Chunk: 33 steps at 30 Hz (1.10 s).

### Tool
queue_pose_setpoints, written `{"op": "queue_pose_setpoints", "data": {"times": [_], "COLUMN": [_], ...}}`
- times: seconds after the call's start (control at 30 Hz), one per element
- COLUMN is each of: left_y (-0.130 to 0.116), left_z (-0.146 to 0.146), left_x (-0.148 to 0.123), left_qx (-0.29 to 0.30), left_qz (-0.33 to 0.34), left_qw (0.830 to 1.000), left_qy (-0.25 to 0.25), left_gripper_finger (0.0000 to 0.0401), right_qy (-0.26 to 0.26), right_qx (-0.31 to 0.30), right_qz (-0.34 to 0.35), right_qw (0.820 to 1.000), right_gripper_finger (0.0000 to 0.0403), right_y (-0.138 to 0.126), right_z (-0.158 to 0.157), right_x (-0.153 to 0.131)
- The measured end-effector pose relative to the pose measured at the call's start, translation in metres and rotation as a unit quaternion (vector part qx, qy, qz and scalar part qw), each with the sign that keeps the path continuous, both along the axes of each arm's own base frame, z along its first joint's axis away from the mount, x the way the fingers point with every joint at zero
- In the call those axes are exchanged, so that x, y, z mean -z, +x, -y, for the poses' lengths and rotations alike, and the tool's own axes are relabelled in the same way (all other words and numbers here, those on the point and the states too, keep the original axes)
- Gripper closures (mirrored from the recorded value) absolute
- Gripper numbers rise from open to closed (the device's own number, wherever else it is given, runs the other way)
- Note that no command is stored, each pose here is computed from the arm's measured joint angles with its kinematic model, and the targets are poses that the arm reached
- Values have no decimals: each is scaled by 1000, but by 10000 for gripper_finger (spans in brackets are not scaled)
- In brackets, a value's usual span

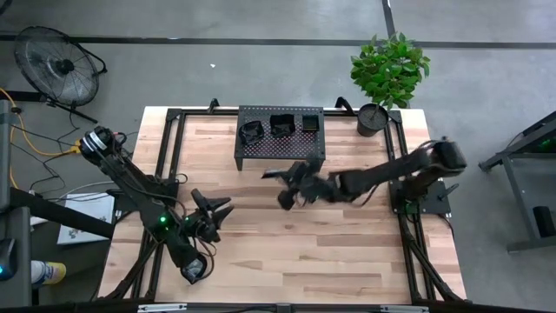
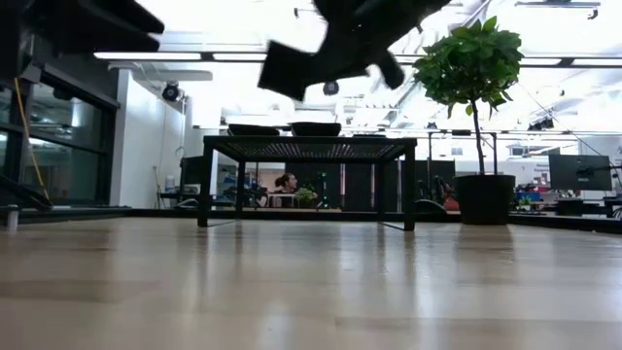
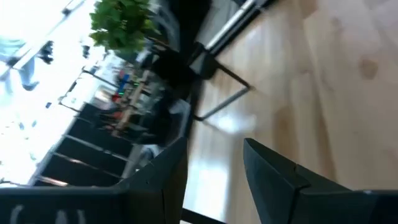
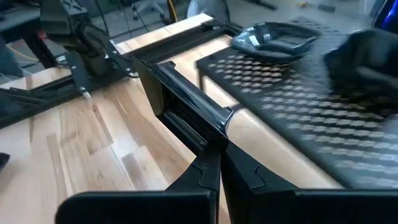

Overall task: Pick & Place Mini shaped plates
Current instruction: Stack the square plate on top of the square plate on the shelf

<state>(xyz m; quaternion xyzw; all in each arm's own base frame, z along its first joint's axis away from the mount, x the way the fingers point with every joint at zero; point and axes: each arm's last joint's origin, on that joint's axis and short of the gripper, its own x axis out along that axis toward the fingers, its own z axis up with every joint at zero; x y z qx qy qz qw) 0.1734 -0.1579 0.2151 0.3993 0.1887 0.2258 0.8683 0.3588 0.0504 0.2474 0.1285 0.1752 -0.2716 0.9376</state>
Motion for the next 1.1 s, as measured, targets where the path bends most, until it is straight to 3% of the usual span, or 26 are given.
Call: {"op": "queue_pose_setpoints", "data": {"times": [0.23,0.43,0.8,1.1], "left_y": [-1,-2,-2,-2], "left_z": [0,-1,-2,-3], "left_x": [4,5,6,5], "left_qx": [21,29,27,18], "left_qz": [-26,-41,-47,-37], "left_qw": [999,999,998,999], "left_qy": [-19,-18,-11,-6], "left_gripper_finger": [252,252,252,252], "right_qy": [77,124,241,272], "right_qx": [13,52,41,5], "right_qz": [-12,-5,23,7], "right_qw": [997,991,969,962], "right_gripper_finger": [403,403,403,403], "right_y": [-49,-85,-115,-124], "right_z": [57,111,185,216], "right_x": [-52,-74,-73,-60]}}
